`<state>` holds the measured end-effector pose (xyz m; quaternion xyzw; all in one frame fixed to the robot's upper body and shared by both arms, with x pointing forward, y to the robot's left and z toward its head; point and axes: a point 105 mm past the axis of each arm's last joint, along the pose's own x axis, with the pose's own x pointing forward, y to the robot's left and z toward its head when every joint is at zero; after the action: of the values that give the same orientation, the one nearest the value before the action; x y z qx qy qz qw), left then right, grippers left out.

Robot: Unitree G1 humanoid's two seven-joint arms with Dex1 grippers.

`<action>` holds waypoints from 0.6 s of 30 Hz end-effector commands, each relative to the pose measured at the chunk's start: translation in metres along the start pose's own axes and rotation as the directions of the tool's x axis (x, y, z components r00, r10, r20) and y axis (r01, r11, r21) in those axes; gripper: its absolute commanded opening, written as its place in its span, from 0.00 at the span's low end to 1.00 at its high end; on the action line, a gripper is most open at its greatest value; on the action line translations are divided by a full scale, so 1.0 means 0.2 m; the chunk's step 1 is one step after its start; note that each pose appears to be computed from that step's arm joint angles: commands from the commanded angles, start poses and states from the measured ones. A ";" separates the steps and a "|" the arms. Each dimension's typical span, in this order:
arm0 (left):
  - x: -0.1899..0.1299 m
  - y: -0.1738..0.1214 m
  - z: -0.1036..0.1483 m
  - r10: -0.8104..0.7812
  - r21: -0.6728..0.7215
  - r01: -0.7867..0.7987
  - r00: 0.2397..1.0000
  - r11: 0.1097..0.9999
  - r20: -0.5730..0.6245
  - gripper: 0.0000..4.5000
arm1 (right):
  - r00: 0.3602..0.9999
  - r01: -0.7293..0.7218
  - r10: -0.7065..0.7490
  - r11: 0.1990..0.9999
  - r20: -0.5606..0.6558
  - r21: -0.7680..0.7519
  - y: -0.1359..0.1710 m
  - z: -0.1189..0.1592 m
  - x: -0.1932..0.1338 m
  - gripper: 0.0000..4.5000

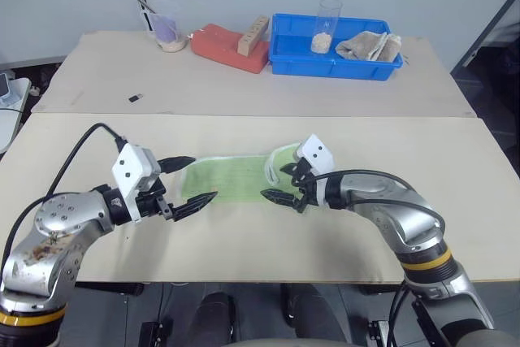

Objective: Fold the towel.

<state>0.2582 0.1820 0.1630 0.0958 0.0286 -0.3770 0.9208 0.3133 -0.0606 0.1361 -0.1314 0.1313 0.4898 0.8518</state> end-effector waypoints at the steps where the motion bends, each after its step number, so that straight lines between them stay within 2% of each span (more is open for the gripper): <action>1: -0.05 0.01 0.02 0.189 -0.114 -0.179 0.979 0.977 0.081 1.00 | 0.997 -0.031 0.041 0.989 0.066 -0.148 0.00 0.13 -0.05 1.00; 4: -0.07 -0.06 -0.04 0.292 -0.313 -0.255 0.953 0.915 0.076 1.00 | 0.995 -0.056 0.072 0.977 0.069 -0.207 -0.02 0.15 -0.08 1.00; 8: -0.08 -0.11 -0.17 0.469 -0.530 -0.410 0.883 0.742 -0.026 1.00 | 0.990 -0.102 0.124 0.958 0.067 -0.266 -0.04 0.19 -0.11 1.00; 12: -0.07 -0.13 -0.27 0.553 -0.637 -0.504 0.821 0.583 -0.144 1.00 | 0.987 -0.125 0.149 0.945 0.056 -0.302 -0.06 0.21 -0.12 1.00; 16: 0.03 -0.14 -0.31 0.562 -0.673 -0.528 0.803 0.518 -0.198 1.00 | 0.981 -0.164 0.188 0.929 0.039 -0.330 -0.06 0.22 -0.14 1.00; 18: 0.07 -0.12 -0.36 0.581 -0.696 -0.569 0.770 0.438 -0.264 1.00 | 0.977 -0.189 0.212 0.920 0.031 -0.343 -0.05 0.22 -0.15 1.00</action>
<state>0.2505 0.1687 0.0919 -0.2865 0.1249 -0.0190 0.9497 0.3140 -0.0745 0.1733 -0.2277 0.0595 0.5862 0.7752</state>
